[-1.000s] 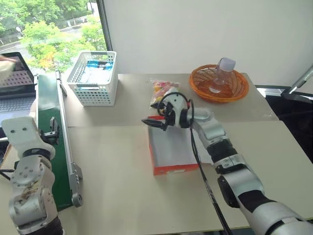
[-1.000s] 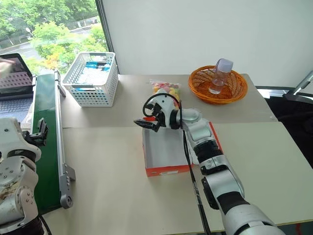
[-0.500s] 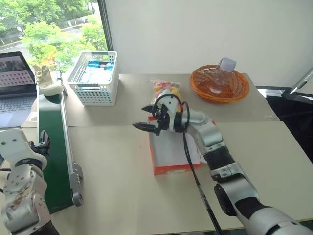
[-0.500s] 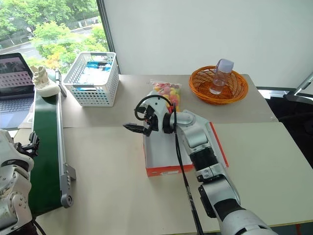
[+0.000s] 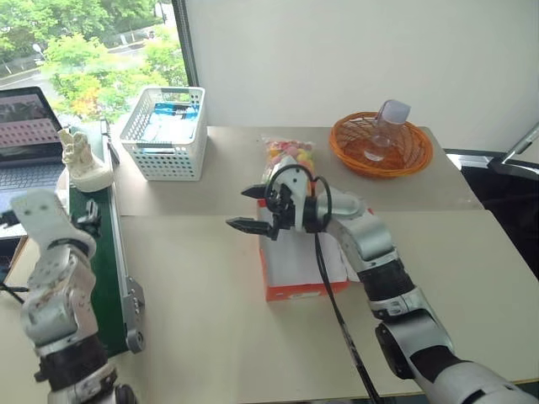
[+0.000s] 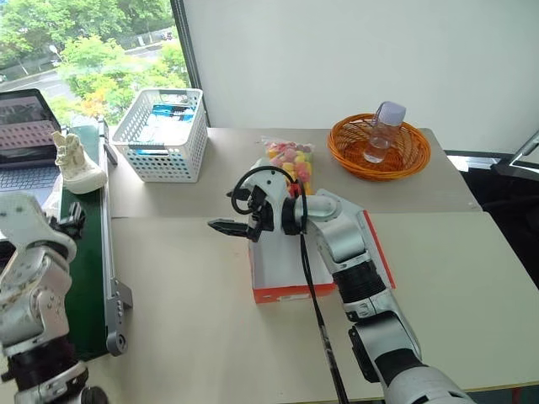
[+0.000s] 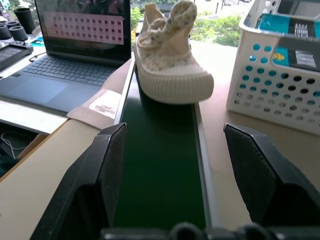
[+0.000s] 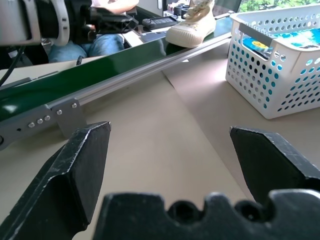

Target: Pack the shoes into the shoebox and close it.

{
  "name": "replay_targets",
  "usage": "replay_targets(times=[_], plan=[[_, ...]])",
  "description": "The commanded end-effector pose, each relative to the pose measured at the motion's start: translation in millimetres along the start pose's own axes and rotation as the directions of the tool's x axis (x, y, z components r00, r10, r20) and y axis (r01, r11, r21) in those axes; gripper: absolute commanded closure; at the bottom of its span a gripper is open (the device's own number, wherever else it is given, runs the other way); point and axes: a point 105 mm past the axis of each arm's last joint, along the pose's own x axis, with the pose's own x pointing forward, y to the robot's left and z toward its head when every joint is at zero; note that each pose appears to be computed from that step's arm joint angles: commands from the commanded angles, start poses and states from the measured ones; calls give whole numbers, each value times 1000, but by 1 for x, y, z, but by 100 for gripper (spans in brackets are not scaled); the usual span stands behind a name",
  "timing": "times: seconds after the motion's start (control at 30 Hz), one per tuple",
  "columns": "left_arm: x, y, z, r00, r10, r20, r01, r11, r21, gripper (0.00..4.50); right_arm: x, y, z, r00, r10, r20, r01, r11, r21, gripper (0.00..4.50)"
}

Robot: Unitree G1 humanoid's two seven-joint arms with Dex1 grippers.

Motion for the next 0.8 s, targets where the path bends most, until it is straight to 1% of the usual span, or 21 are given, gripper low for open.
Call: replay_targets(times=[0.03,0.23,0.43,0.6,0.77,0.8], plan=[[7,-1,12,997,79,-24,-80,996,-48,120,-4,1,11,1000,-6,26,7,999,-32,2],[13,-4,10,986,147,-77,-152,986,-67,120,-6,0,10,1000,-16,20,17,999,-35,2],[14,-3,-4,958,221,-181,-249,957,-147,120,-7,-1,8,1000,-25,8,26,999,-39,2],[15,-5,-10,941,240,-238,-286,941,-183,120,-8,-2,9,1000,-31,4,31,998,-49,2],[14,-6,-19,925,242,-294,-299,939,-167,120,-8,-4,8,999,-39,-6,39,997,-65,2],[12,-7,-24,918,236,-319,-305,934,-188,120,-8,-5,8,999,-43,-7,42,997,-68,2]])
